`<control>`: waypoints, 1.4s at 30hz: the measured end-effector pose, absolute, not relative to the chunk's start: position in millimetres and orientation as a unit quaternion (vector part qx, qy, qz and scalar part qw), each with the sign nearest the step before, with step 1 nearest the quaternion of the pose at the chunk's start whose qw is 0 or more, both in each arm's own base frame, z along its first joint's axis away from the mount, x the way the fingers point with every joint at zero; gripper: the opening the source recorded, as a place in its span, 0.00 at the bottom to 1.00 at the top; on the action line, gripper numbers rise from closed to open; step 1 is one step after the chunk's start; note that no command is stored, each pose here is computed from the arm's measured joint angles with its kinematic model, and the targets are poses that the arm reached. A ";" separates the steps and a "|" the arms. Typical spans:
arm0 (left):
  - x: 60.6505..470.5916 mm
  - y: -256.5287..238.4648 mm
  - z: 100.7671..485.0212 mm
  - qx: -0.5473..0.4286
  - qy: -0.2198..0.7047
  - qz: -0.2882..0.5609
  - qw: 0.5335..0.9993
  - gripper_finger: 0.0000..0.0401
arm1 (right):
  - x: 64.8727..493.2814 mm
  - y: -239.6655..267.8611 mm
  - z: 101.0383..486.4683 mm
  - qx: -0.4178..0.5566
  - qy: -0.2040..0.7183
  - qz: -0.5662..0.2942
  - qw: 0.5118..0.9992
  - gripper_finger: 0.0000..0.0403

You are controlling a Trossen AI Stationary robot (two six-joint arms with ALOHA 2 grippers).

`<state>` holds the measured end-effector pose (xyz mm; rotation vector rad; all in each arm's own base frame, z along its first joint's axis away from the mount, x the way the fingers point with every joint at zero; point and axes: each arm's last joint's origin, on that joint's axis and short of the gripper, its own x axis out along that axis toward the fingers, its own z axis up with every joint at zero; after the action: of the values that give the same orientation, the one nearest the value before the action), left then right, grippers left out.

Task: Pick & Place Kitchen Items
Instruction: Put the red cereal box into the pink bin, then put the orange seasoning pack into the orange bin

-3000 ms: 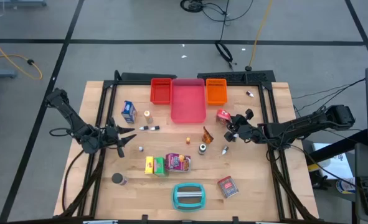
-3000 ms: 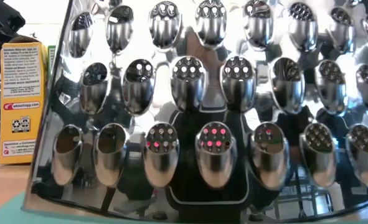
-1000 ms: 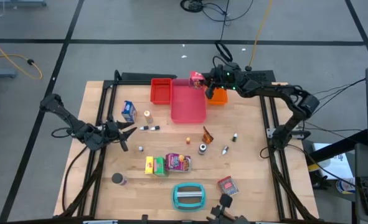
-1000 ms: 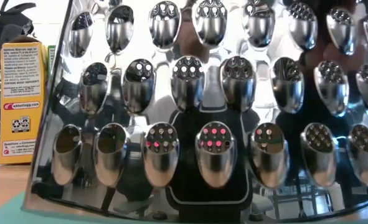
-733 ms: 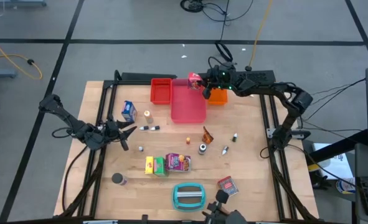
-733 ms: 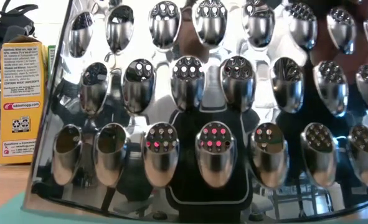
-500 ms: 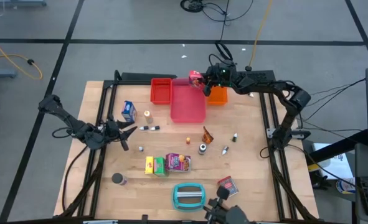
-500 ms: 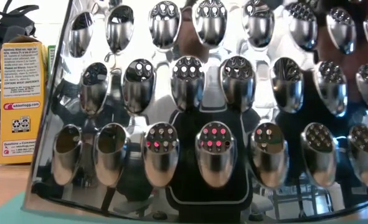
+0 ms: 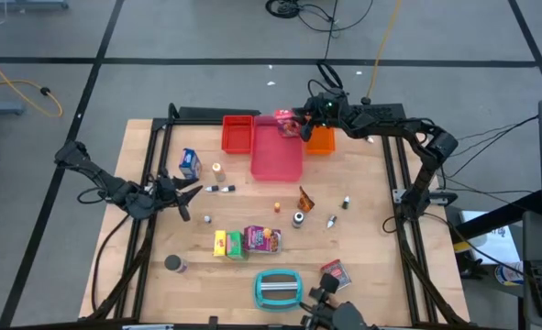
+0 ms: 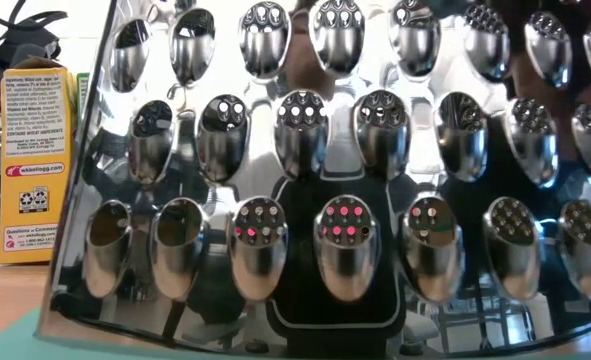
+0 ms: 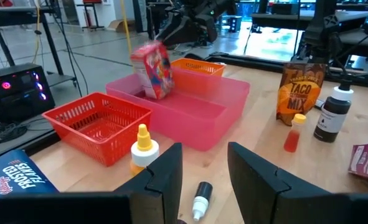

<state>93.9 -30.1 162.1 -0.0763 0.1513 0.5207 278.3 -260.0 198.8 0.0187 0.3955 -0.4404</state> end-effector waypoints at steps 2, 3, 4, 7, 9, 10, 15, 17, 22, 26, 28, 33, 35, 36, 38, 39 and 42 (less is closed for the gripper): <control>93.9 -30.1 162.1 -0.038 0.075 0.257 0.963 0.32 | 278.3 -260.1 198.8 0.009 0.195 -0.218 0.956 0.42; 93.9 -30.1 162.1 -0.038 0.075 0.257 0.963 0.32 | 278.2 -260.1 198.8 0.009 0.195 -0.219 0.956 0.43; 93.9 -30.1 162.1 -0.038 0.075 0.257 0.963 0.32 | 278.2 -260.1 198.8 0.009 0.195 -0.220 0.956 0.45; 93.9 -30.1 162.1 -0.038 0.075 0.257 0.963 0.32 | 278.4 -260.3 199.3 0.006 0.193 -0.220 0.956 0.47; 93.9 -30.1 162.1 -0.038 0.075 0.257 0.963 0.32 | 278.9 -259.5 201.6 0.004 0.188 -0.220 0.957 0.47; 93.9 -30.1 162.1 -0.038 0.075 0.257 0.963 0.32 | 278.0 -258.5 204.6 0.004 0.187 -0.220 0.957 0.47; 93.9 -30.1 162.0 -0.038 0.075 0.257 0.963 0.32 | 271.6 -249.1 225.9 0.000 0.184 -0.217 0.959 0.46; 93.9 -30.1 162.0 -0.038 0.075 0.257 0.963 0.32 | 267.6 -240.9 238.8 -0.001 0.184 -0.213 0.960 0.46; 93.9 -30.1 161.9 -0.037 0.076 0.257 0.963 0.32 | 262.9 -206.3 264.8 0.002 0.209 -0.175 0.962 0.46; 93.9 -30.1 161.8 -0.036 0.076 0.257 0.963 0.32 | 263.2 -168.6 278.0 0.007 0.238 -0.125 0.963 0.46; 93.9 -30.1 161.8 -0.037 0.076 0.257 0.963 0.32 | 264.5 -150.3 280.0 0.011 0.258 -0.097 0.961 0.46; 93.9 -30.1 161.8 -0.040 0.075 0.257 0.963 0.32 | 265.8 -109.1 279.8 0.031 0.306 -0.036 0.951 0.46; 93.9 -30.1 161.8 -0.041 0.075 0.257 0.963 0.32 | 265.8 -95.4 273.6 0.041 0.324 -0.018 0.945 0.45; 93.9 -30.1 161.8 -0.041 0.075 0.257 0.963 0.32 | 265.4 -89.0 268.4 0.047 0.333 -0.011 0.942 0.45; 93.9 -30.1 161.8 -0.041 0.075 0.257 0.963 0.32 | 264.0 -76.9 260.5 0.052 0.351 -0.006 0.935 0.45; 93.9 -30.1 161.8 -0.041 0.075 0.257 0.963 0.32 | 263.1 -71.7 257.7 0.052 0.358 -0.009 0.932 0.45; 93.9 -30.1 161.8 -0.043 0.074 0.257 0.963 0.32 | 259.8 -58.8 247.9 0.060 0.375 -0.022 0.925 0.45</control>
<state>93.9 -30.1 161.8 -0.0865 0.1502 0.5212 259.8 -58.8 247.9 0.1221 0.7692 -0.0442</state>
